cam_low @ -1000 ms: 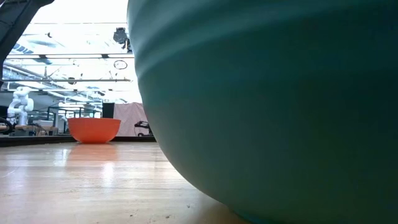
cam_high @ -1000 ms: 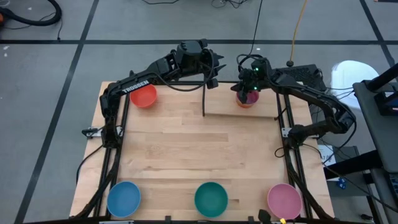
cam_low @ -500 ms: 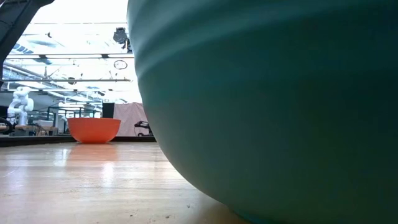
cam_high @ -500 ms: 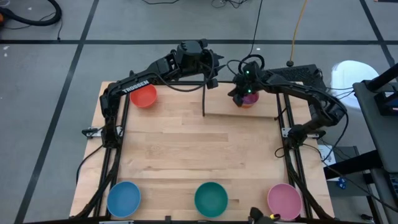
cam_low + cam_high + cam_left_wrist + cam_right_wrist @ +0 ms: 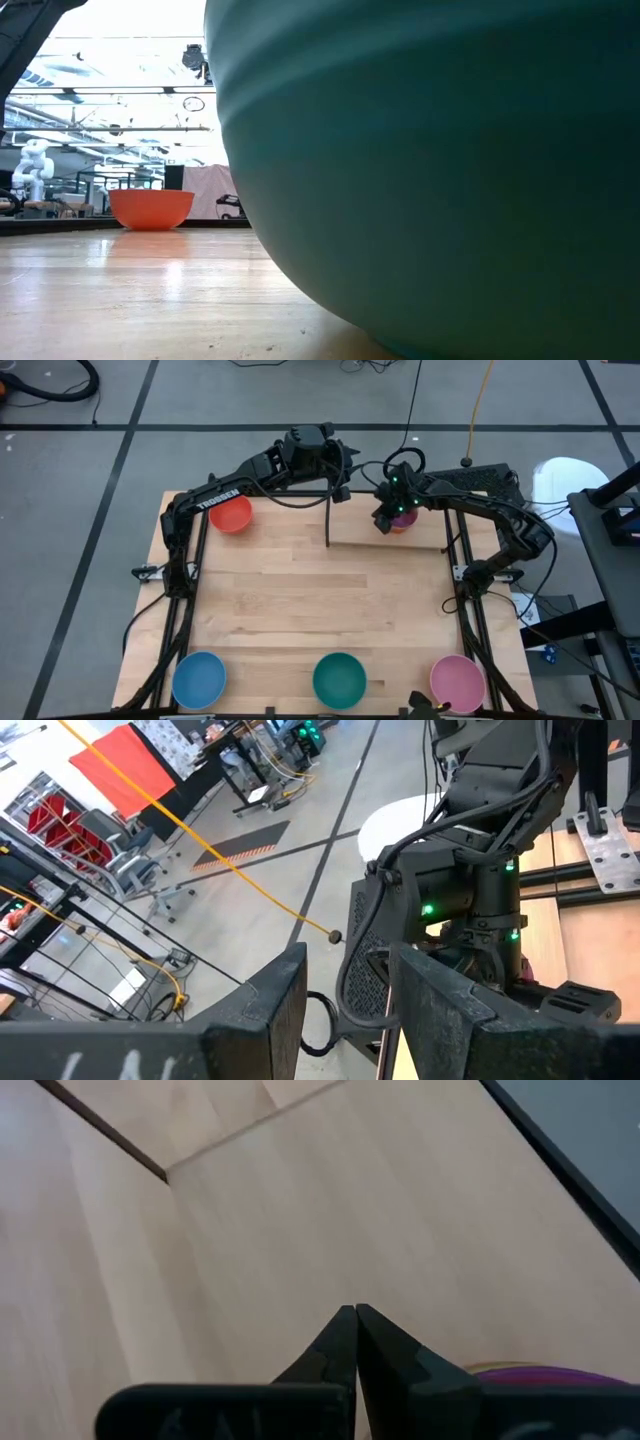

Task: Place and stack bowls onto a shelf
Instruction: Adjust the stacked small bowls on the shelf

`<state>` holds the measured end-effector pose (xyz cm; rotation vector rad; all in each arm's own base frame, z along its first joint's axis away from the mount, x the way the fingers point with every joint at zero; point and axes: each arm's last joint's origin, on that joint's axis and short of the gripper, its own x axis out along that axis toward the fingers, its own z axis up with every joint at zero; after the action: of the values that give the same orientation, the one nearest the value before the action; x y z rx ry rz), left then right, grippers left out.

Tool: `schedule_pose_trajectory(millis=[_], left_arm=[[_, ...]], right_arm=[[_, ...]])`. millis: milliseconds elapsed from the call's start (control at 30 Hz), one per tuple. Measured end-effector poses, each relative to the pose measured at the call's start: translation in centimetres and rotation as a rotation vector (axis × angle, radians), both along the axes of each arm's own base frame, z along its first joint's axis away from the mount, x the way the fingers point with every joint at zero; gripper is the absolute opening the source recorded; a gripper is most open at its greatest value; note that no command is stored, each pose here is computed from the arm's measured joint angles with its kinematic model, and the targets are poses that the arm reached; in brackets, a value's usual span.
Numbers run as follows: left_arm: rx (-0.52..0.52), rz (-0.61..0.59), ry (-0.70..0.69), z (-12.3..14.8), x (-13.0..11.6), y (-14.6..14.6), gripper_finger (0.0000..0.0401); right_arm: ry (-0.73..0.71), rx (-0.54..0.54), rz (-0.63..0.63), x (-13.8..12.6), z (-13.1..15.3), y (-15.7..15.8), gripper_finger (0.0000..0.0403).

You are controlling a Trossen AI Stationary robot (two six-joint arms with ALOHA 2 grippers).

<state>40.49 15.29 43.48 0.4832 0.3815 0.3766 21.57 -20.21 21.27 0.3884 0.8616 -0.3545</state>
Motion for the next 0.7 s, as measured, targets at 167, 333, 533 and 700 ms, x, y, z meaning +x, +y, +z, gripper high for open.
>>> schedule_pose_trajectory(millis=[167, 333, 533, 700], left_arm=[[0.0, 0.0, 0.0, 0.0, 0.0, 0.0, 0.0149], [0.0, 0.0, 0.0, 0.0, 0.0, 0.0, 0.0149], [-0.001, 0.0, 0.0, 0.0, 0.0, 0.0, 0.0149], [-0.001, 0.0, 0.0, 0.0, 0.0, 0.0, 0.0149]], right_arm=[[0.045, 0.02, 0.0, -0.3, -0.3, 0.2, 0.0], [0.078, 0.033, 0.006, -0.5, -0.5, 0.4, 0.0], [0.125, 0.023, -0.017, -0.9, -0.4, 0.6, 0.0], [0.129, 0.024, -0.031, -1.6, 0.1, 0.7, 0.0]])
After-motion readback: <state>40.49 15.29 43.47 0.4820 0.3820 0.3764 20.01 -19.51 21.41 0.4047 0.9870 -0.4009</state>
